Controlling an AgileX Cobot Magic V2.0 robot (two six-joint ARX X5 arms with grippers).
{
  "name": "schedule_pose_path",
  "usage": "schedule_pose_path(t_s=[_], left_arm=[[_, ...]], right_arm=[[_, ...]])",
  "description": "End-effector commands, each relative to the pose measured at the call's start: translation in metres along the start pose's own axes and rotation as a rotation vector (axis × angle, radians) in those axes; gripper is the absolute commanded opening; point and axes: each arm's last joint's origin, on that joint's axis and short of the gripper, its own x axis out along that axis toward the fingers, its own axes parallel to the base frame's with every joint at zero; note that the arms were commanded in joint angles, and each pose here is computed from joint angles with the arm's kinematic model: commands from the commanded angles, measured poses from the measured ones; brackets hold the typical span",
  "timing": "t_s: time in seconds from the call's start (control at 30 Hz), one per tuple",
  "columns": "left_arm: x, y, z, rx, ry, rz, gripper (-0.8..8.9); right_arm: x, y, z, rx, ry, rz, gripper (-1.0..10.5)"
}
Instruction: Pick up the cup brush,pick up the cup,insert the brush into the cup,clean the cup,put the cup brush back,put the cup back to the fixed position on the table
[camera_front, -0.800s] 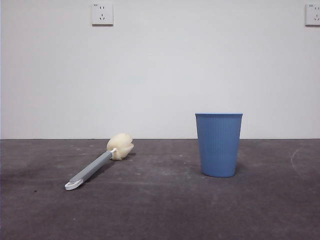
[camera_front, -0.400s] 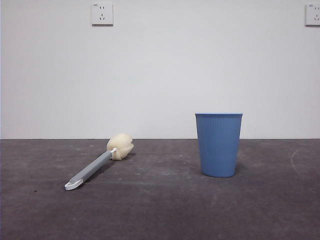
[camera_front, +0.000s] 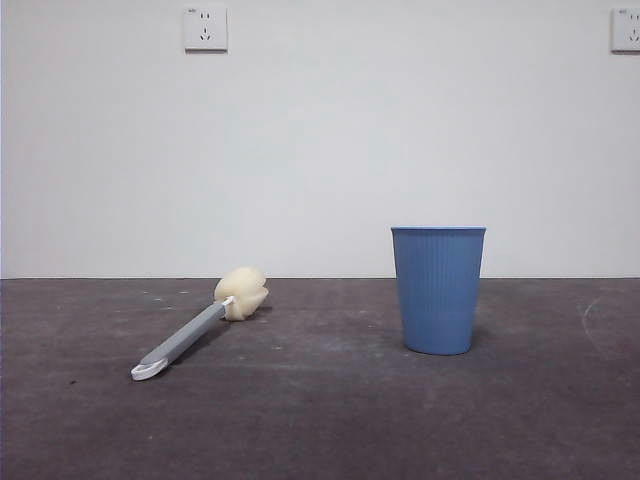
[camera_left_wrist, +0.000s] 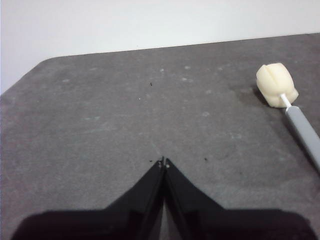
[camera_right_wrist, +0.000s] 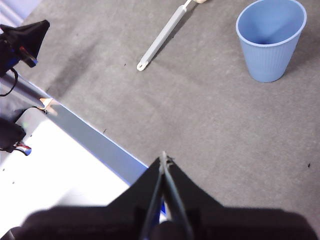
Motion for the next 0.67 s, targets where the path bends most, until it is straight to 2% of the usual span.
schedule_pose_path(t_s=[0.03, 0.67], left_arm=[[0.0012, 0.0000, -0.0035, -0.062, 0.002, -0.001, -0.03], [0.0012, 0.0004, -0.0037, -0.062, 0.003, 0.007, -0.03]], right_arm=[[-0.0004, 0.0002, 0.0001, 0.000, -0.005, -0.002, 0.0], [-0.0005, 0.0003, 0.0003, 0.000, -0.007, -0.001, 0.0]])
